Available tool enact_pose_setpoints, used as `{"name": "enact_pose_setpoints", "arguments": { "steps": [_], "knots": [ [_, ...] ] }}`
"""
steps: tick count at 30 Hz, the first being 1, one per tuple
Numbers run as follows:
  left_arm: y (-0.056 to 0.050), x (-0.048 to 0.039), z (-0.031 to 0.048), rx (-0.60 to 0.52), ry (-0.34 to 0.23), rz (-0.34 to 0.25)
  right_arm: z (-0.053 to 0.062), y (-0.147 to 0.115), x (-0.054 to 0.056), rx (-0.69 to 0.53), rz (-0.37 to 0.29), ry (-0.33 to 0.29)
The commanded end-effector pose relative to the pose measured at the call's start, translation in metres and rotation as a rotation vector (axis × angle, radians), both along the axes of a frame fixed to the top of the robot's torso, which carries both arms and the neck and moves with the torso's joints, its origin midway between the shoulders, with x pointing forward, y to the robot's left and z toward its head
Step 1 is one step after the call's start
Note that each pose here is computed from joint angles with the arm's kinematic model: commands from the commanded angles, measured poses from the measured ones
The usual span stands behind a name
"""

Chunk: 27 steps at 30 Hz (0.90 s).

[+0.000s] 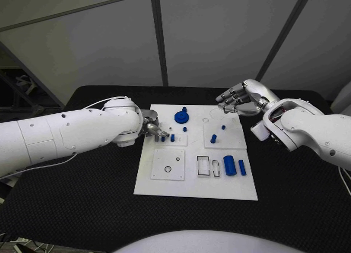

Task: Assemble the parts on the task board

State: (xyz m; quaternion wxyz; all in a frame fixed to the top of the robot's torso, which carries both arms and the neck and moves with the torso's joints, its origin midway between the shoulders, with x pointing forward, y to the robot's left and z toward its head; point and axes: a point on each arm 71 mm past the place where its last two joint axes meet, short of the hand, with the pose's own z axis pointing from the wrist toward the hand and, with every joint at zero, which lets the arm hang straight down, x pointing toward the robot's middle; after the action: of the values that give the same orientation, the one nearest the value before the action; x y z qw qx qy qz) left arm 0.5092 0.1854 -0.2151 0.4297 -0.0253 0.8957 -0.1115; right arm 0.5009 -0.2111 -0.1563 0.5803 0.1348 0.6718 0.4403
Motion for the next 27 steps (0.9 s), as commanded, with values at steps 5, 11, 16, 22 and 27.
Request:
{"name": "enact_pose_setpoints", "arguments": {
  "steps": [5, 11, 16, 22, 27],
  "knots": [
    [0.006, 0.0025, 0.0066, -0.049, -0.069, 0.05, 0.001, 0.0, 0.001, -0.002, 0.007, -0.004],
    [0.013, 0.0043, 0.0111, -0.159, -0.102, 0.126, 0.001, 0.0, 0.001, -0.002, 0.005, -0.004],
    [0.015, 0.0067, 0.0168, -0.314, -0.153, 0.166, 0.0, -0.002, 0.003, -0.006, -0.003, -0.003],
    [0.006, 0.009, 0.0288, -0.479, -0.284, 0.096, -0.001, -0.005, 0.004, -0.032, -0.006, -0.007],
    [-0.006, 0.0099, 0.0401, -0.538, -0.44, -0.055, -0.001, -0.006, 0.004, -0.055, -0.006, -0.016]
  ]
}}
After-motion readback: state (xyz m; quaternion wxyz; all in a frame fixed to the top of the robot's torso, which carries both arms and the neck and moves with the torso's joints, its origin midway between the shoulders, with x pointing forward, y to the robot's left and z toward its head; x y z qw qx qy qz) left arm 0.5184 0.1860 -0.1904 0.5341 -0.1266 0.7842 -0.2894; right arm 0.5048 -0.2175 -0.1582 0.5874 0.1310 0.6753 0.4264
